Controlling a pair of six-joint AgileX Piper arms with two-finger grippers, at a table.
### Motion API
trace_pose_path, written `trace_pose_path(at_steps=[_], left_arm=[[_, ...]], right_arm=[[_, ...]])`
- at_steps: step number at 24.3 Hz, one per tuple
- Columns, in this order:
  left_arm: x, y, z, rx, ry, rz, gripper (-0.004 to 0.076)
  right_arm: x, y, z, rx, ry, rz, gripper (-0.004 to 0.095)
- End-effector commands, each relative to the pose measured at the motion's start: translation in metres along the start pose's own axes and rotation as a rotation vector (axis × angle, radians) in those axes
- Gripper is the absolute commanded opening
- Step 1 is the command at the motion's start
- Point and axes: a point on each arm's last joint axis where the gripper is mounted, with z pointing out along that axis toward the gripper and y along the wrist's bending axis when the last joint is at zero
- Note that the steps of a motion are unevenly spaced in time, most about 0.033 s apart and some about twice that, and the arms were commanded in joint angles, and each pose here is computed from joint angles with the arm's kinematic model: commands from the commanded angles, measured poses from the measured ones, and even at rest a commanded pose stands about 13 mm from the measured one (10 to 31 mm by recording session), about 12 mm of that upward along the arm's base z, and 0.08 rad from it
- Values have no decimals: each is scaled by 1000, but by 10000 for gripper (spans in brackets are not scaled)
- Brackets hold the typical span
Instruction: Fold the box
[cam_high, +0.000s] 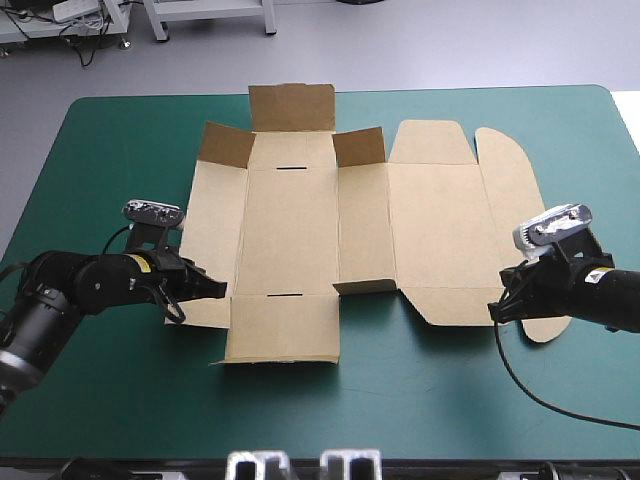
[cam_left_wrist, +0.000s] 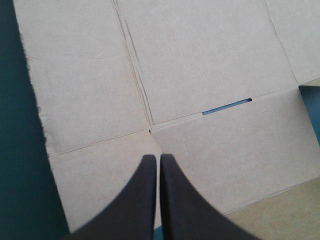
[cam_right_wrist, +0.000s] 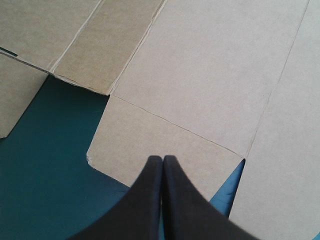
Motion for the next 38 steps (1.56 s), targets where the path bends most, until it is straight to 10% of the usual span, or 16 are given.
trace_pose_path(at_steps=[1, 16, 20, 24, 38], left_arm=[[-23, 5, -1, 85, -95, 14, 16], [-53, 143, 30, 330, 101, -291, 15], [-48, 159, 61, 376, 164, -384, 175], [-46, 165, 77, 411, 187, -426, 519], [-38, 141, 104, 521, 231, -397, 528]], right_arm=[[-10, 0, -6, 11, -77, 8, -19], [-10, 0, -6, 16, -84, 8, -18], [-10, 0, -6, 16, -84, 8, -18], [-10, 0, -6, 17, -83, 7, -17], [-11, 0, -6, 20, -87, 3, -18]])
